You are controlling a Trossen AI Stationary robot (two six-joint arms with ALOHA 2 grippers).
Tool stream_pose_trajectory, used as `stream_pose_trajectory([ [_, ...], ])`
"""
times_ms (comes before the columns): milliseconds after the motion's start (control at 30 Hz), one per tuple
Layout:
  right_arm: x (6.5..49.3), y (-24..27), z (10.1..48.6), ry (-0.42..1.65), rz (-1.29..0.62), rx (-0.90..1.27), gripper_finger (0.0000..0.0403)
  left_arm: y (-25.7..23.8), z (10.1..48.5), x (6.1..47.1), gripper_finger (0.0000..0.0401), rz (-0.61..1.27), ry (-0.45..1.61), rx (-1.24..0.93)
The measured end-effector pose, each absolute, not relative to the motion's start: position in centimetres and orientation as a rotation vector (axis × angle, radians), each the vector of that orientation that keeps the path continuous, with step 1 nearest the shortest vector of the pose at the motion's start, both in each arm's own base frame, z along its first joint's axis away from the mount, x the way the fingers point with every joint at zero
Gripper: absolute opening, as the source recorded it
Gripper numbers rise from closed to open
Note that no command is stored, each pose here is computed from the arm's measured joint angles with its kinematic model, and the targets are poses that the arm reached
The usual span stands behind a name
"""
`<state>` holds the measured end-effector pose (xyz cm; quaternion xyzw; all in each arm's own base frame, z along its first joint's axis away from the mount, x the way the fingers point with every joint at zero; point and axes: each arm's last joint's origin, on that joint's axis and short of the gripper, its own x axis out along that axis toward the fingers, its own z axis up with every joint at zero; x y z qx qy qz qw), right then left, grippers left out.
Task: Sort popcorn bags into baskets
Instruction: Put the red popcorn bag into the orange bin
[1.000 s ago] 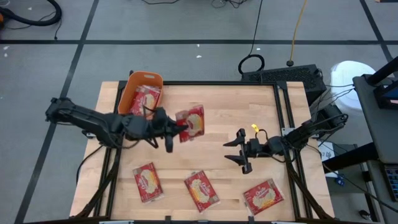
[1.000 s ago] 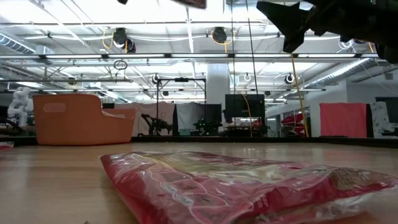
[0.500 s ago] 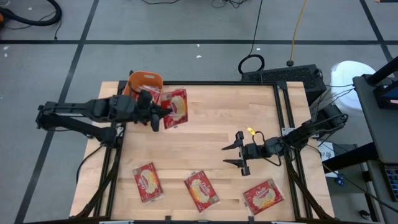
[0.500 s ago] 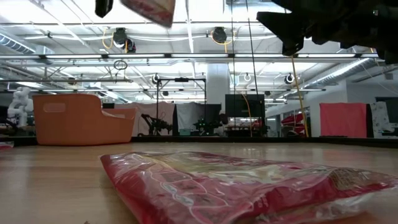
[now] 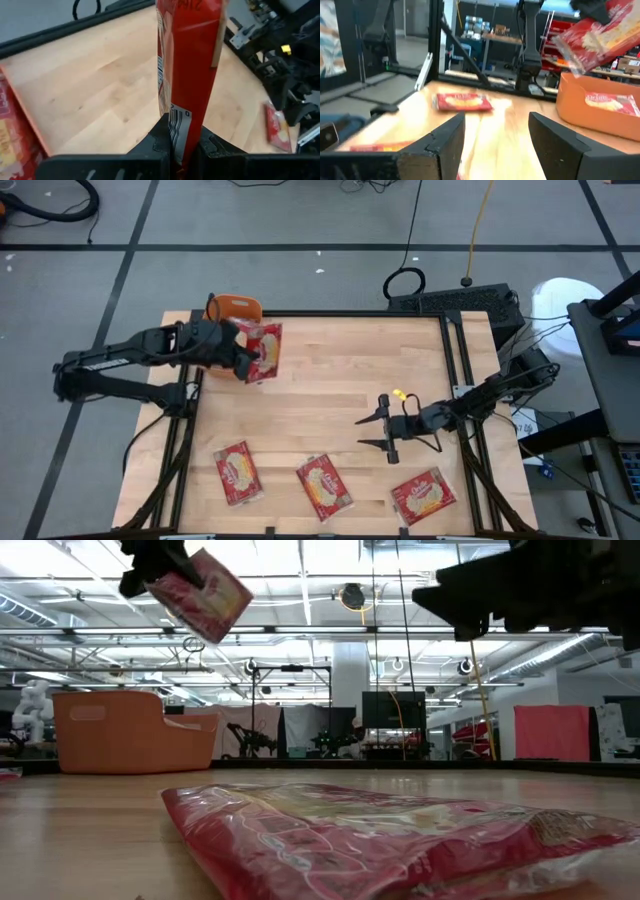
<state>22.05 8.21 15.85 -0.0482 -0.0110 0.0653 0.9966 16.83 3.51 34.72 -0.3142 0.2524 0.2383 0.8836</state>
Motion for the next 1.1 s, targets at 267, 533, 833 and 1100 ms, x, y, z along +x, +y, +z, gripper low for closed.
stream_pose_trajectory([
  [267,22.1,8.2,15.5,0.007,0.132,-0.129,0.0182,4.5,35.4,14.7,0.0026,0.576,0.601,-0.702],
  [533,22.1,8.2,15.5,0.009,0.133,-0.157,0.0134,4.8,37.9,12.0,0.0026,0.677,0.691,-0.731],
  [833,22.1,8.2,15.5,0.009,0.133,-0.161,0.0106,5.3,38.0,10.8,0.0026,0.735,0.775,-0.703],
  [1100,22.1,8.2,15.5,0.008,0.133,-0.168,0.0100,7.0,36.7,12.7,0.0026,0.770,0.884,-0.679],
])
